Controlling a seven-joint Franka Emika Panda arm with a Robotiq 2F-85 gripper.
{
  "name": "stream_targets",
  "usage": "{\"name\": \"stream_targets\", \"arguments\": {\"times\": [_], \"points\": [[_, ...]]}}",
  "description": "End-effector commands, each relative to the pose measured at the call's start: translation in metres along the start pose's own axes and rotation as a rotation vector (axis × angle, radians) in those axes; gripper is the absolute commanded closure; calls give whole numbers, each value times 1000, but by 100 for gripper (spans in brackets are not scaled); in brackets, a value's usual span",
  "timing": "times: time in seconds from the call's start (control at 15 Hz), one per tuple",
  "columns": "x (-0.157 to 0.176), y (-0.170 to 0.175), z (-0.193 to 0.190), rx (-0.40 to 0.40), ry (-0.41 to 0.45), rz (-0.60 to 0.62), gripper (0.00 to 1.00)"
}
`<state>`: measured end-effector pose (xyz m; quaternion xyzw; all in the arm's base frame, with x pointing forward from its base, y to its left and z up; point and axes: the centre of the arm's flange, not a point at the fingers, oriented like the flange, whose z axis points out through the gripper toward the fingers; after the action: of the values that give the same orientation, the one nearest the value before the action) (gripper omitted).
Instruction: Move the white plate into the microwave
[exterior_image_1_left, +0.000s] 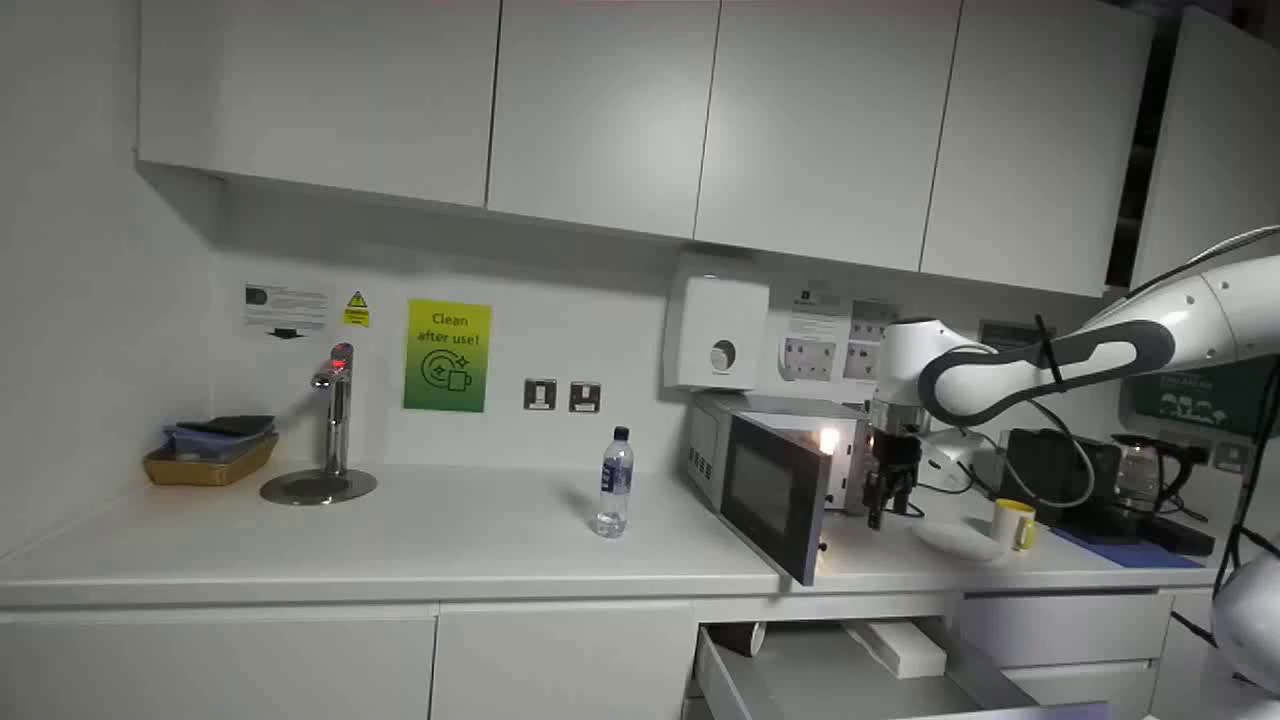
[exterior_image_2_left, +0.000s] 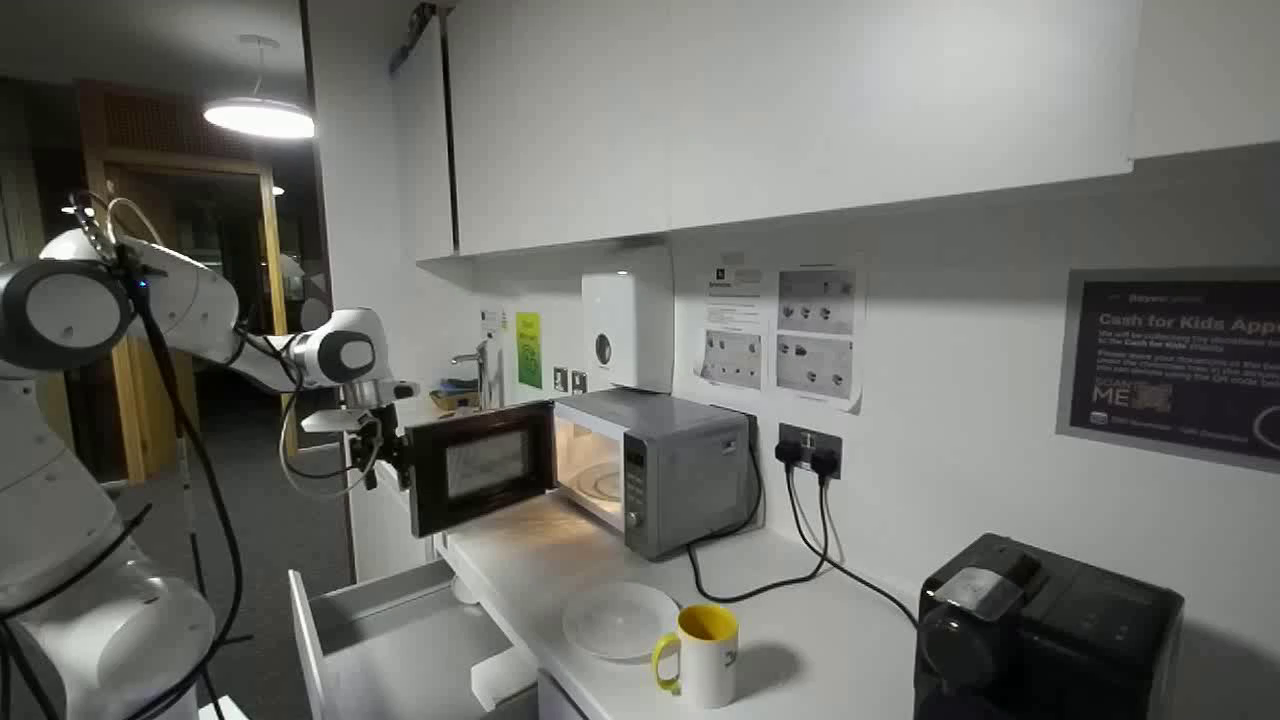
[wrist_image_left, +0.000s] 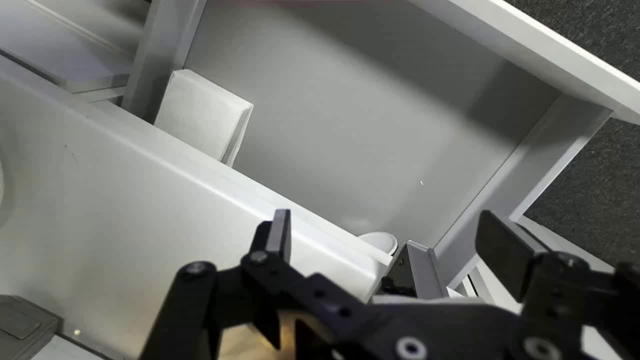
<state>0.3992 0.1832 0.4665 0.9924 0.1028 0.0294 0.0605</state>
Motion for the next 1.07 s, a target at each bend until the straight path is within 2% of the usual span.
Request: {"name": "stream_targets", "arguments": {"times": [0.0, 0.27, 0.47, 0.67, 1.0], "points": [[0, 0, 0, 0, 0, 0, 0], [-3, 5, 1, -1, 5, 16, 0], [-12, 30, 1, -1, 7, 81, 0], [-33, 69, 1, 7, 10, 177, 0], [-105, 149, 4, -1, 21, 378, 0]]}}
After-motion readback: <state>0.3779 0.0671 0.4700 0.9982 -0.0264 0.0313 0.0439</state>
